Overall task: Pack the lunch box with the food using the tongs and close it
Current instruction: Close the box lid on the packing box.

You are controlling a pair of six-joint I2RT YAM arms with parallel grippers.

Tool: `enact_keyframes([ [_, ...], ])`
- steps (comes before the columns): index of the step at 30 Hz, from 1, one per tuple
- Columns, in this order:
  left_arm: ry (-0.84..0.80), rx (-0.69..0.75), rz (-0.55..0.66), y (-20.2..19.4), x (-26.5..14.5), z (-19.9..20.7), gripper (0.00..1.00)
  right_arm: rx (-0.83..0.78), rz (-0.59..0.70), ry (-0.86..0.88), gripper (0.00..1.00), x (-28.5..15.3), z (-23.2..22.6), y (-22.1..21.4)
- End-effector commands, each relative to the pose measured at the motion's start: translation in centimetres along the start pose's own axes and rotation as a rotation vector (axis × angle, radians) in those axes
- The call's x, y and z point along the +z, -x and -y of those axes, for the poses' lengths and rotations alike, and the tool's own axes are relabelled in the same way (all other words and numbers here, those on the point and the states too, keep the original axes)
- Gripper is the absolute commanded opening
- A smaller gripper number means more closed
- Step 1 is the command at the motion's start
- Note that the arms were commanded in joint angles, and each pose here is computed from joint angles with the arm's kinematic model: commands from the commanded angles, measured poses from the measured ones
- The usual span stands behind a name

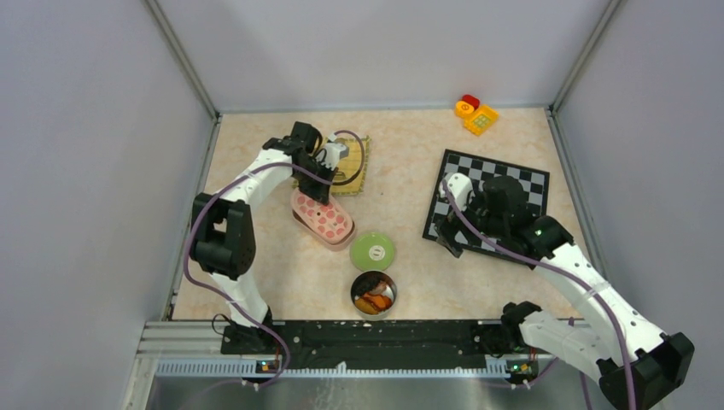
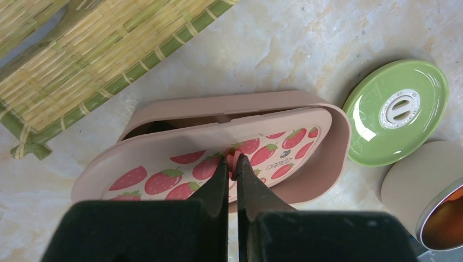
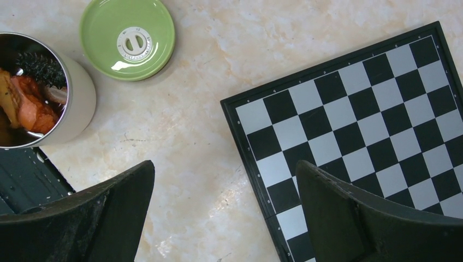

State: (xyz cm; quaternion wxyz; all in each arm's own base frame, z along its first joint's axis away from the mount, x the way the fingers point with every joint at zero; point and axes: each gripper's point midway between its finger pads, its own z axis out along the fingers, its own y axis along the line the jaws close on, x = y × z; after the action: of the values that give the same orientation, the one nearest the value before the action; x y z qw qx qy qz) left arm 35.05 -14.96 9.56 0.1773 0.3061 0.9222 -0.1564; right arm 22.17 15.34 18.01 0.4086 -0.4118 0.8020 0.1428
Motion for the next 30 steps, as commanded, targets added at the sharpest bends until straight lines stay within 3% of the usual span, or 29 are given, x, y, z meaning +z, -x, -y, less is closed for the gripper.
enact_keyframes([
  [1, -0.002, -0.025, 0.022, 0.6, 0.3, -0.6, 0.00, 0.015, 0.045, -0.002, 0.98, -0.2, 0.2, 0.8],
  [14, -0.044, -0.022, 0.107, 3.0, -5.3, 1.5, 0.00, 0.018, 0.028, 0.014, 0.98, 0.1, -0.2, 0.0],
  [30, -0.145, 0.001, 0.073, 0.2, -7.0, 4.4, 0.00, 0.017, 0.024, 0.017, 0.98, 0.2, -0.4, -0.4],
])
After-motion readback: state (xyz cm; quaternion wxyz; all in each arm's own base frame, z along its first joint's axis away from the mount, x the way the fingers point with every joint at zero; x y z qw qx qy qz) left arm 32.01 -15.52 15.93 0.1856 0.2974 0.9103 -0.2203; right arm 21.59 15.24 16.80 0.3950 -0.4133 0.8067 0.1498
